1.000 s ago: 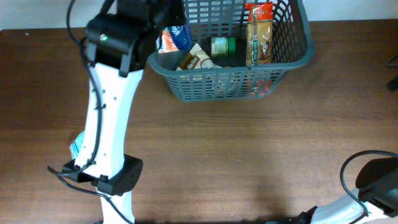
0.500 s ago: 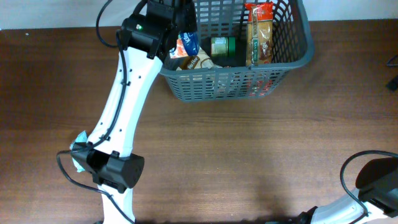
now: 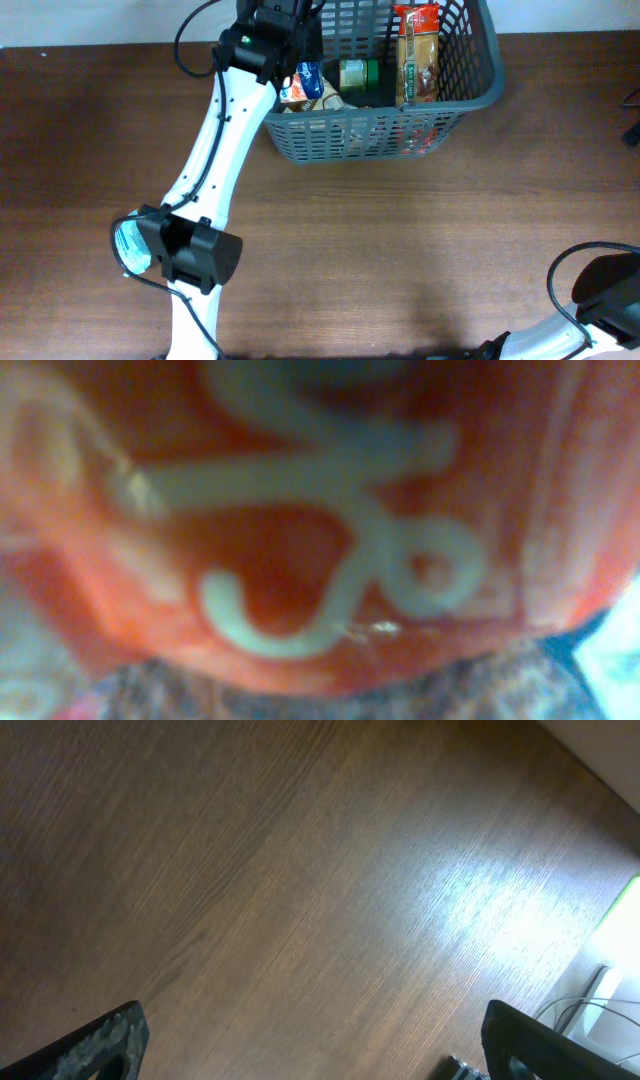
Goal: Pack container
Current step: 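Lower the multipack into the basket and open the left gripper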
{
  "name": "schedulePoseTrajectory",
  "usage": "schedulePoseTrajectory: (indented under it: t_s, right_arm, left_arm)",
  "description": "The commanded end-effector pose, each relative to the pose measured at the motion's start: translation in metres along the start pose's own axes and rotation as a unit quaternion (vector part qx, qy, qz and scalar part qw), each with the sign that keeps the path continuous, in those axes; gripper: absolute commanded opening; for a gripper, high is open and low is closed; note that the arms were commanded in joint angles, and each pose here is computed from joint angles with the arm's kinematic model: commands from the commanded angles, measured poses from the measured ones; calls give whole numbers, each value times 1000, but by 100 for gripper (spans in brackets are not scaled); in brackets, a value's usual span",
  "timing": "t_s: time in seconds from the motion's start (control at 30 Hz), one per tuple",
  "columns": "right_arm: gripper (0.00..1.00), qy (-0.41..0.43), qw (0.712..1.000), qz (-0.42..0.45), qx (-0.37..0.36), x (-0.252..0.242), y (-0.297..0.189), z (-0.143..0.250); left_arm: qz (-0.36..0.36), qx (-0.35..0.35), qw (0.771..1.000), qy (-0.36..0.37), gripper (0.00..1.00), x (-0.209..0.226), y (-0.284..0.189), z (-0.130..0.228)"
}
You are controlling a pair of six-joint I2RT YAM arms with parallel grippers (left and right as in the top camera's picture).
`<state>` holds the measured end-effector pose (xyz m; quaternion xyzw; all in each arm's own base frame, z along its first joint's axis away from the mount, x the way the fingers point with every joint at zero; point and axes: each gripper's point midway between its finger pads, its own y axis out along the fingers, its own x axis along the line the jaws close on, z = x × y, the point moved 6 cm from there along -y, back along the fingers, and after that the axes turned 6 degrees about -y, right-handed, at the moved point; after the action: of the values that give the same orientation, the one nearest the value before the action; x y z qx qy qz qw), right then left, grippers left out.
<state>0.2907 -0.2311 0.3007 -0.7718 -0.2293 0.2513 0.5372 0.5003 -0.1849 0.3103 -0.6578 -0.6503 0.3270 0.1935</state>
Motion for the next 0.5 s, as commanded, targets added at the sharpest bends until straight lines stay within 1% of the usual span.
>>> schedulePoseTrajectory:
  t_s: [0.0, 0.17, 0.37, 0.43, 0.47]
  right_arm:
    - [99, 3, 1000, 0, 3, 0, 2, 0]
    - [99, 3, 1000, 0, 2, 0, 2, 0]
    - [99, 3, 1000, 0, 2, 0, 2, 0]
    - [99, 3, 1000, 0, 2, 0, 2, 0]
    - [99, 3, 1000, 0, 2, 0, 2, 0]
  left_arm:
    - [-9, 3, 1000, -1, 11, 1, 7, 3]
    - [-16, 18, 1000, 3, 14, 2, 16, 11]
    - [-33, 54, 998, 11, 15, 7, 33, 28]
    - [-39, 66, 997, 15, 19, 8, 38, 34]
    - [-41, 70, 997, 15, 23, 9, 39, 36]
